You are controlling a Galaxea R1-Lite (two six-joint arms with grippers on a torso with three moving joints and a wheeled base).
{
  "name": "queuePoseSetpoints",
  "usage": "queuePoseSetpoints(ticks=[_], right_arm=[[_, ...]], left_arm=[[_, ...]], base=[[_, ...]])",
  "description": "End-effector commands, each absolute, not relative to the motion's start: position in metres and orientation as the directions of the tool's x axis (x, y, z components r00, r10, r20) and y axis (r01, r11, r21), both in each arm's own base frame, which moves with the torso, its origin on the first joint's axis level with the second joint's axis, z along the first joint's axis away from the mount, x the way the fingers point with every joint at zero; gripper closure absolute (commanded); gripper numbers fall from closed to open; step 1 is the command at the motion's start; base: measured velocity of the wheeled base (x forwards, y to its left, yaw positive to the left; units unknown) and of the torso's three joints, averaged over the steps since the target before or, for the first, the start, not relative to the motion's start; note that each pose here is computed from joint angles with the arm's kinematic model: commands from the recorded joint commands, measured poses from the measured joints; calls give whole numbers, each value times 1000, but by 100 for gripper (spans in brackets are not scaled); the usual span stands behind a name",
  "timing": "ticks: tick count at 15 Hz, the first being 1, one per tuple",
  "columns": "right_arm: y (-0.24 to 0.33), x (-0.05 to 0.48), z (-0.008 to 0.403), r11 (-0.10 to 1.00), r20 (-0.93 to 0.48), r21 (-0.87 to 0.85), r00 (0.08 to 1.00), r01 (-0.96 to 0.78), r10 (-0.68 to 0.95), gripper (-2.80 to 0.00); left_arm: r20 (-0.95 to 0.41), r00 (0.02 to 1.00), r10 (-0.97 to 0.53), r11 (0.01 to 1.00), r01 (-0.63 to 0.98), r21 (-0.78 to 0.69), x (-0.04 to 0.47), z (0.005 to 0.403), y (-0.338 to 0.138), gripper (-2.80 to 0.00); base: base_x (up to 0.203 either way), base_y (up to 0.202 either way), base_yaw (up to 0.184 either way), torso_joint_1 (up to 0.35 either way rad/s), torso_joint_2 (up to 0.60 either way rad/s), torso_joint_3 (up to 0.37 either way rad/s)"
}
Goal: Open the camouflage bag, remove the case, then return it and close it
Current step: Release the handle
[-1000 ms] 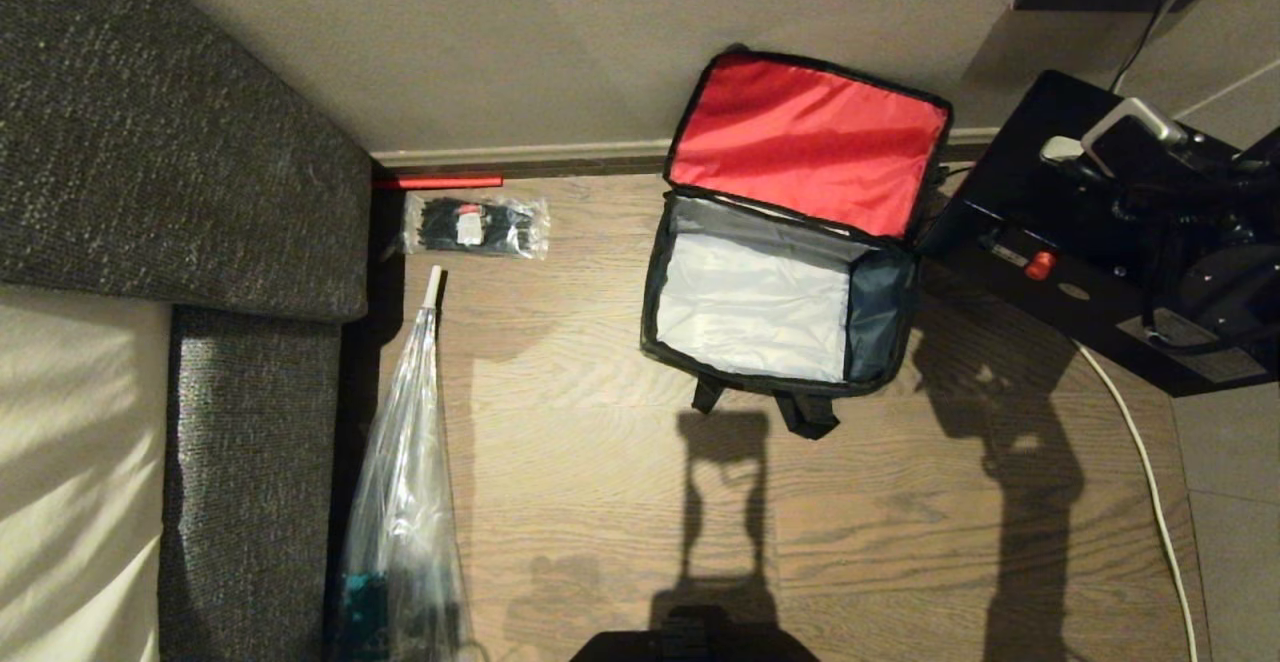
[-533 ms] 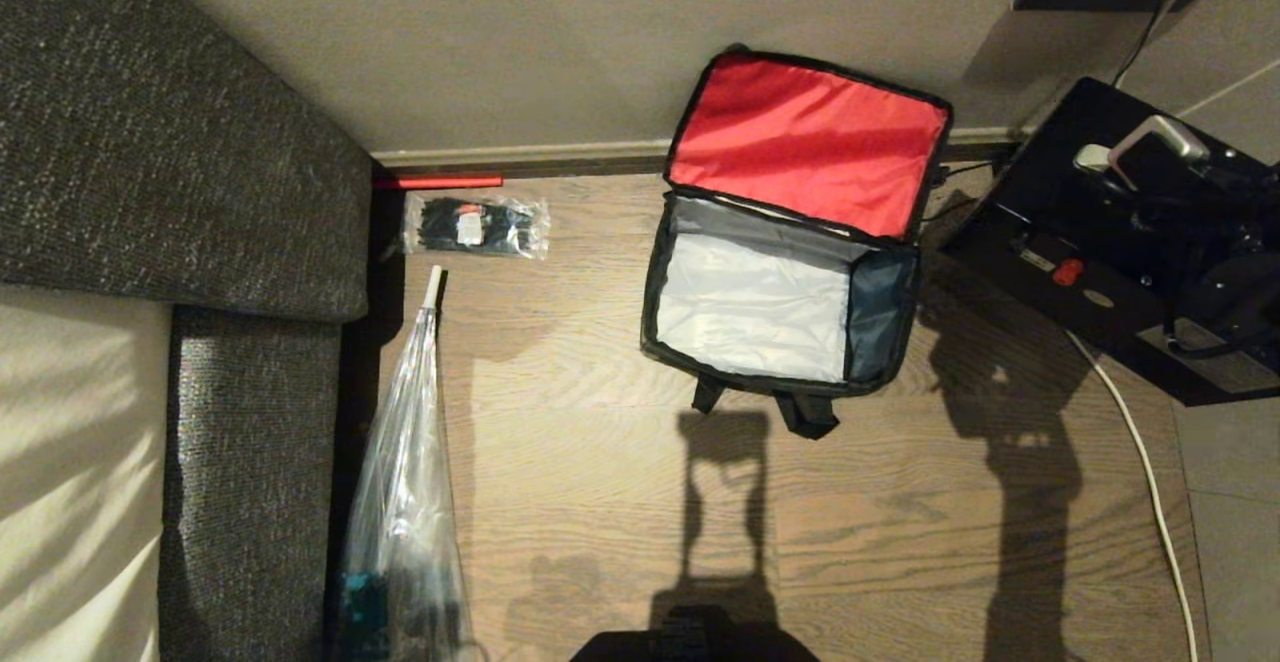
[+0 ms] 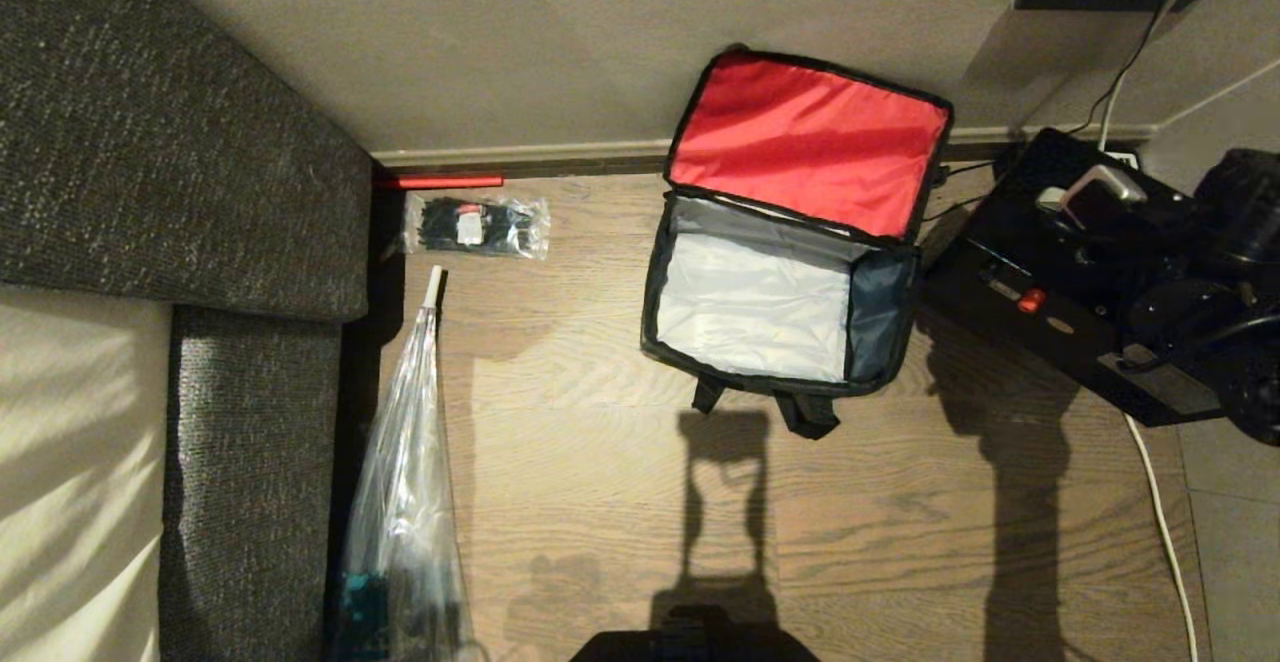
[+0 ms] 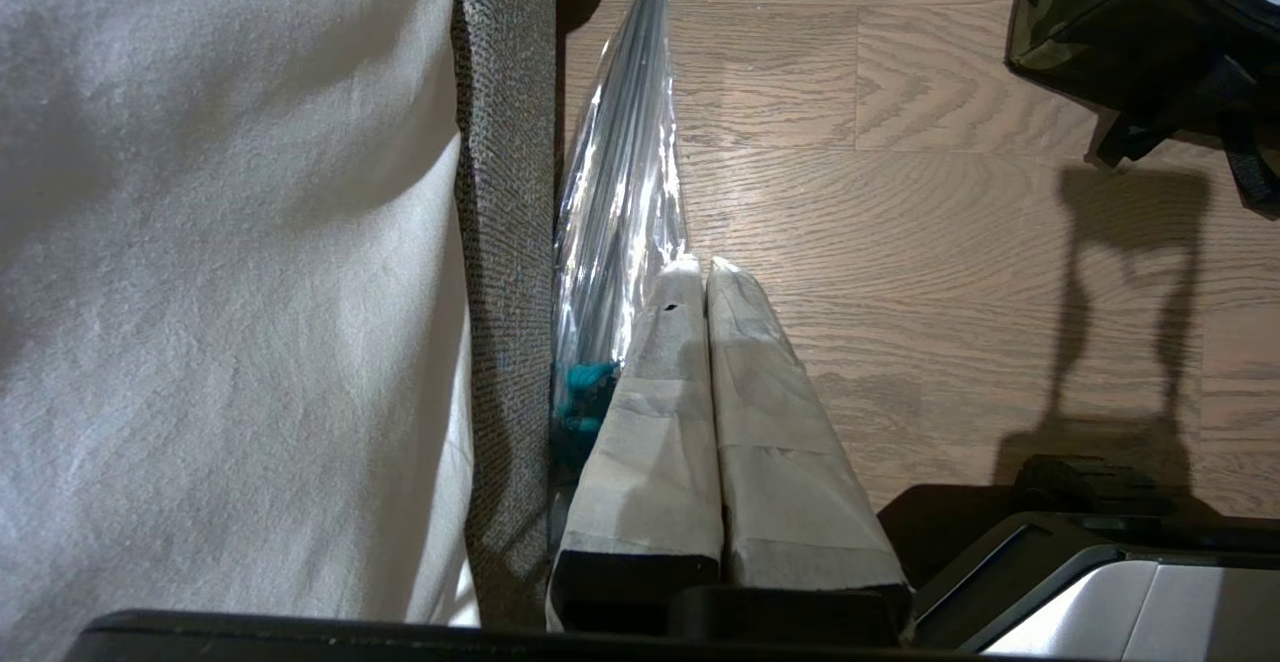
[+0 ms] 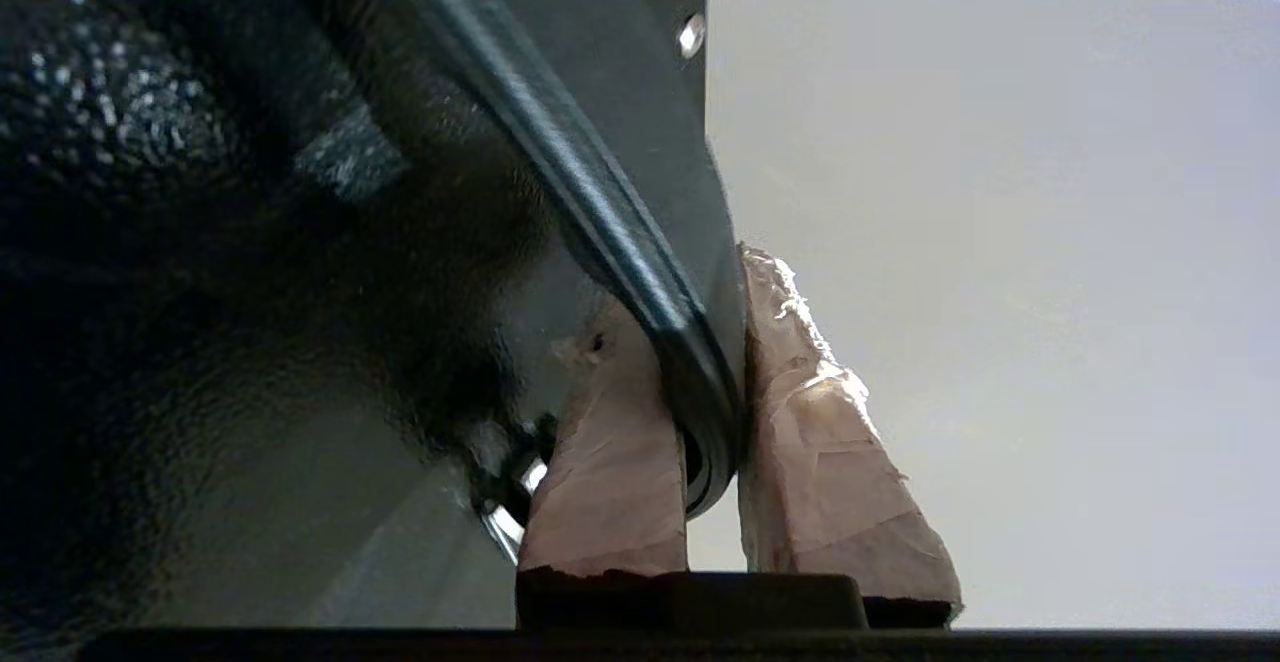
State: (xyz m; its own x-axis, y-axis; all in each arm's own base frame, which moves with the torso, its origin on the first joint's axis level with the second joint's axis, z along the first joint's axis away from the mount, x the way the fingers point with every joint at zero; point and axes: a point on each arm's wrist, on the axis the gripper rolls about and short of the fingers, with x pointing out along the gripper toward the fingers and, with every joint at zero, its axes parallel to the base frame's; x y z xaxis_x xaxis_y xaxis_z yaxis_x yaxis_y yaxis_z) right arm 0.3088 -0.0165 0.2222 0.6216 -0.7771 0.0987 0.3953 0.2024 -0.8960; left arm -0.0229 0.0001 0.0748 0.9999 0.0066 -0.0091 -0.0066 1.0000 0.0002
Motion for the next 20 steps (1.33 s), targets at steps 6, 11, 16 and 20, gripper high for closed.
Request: queuePoseSetpoints(ticks=[6, 11, 16, 20], right_arm=[[-24, 363, 170, 232, 17, -916, 609, 328, -793, 0], [-31, 380, 142, 233, -30, -936, 599, 264, -800, -280], [-30, 370, 102, 278, -179, -957, 579, 86, -796, -280], [-15, 344, 91, 364, -291, -931, 663, -30, -689, -280]], left_arm=[[-8, 1000, 8, 1000, -8, 0, -23, 75, 0, 0], [-8, 1000, 7, 1000, -7, 0, -23, 75, 0, 0], [-8, 1000, 8, 1000, -8, 0, -23, 75, 0, 0], [-8, 1000, 8, 1000, -8, 0, -23, 75, 0, 0]], base=[[0, 0, 0, 0, 0, 0], [0, 0, 0, 0, 0, 0], [0, 0, 0, 0, 0, 0], [0, 0, 0, 0, 0, 0]])
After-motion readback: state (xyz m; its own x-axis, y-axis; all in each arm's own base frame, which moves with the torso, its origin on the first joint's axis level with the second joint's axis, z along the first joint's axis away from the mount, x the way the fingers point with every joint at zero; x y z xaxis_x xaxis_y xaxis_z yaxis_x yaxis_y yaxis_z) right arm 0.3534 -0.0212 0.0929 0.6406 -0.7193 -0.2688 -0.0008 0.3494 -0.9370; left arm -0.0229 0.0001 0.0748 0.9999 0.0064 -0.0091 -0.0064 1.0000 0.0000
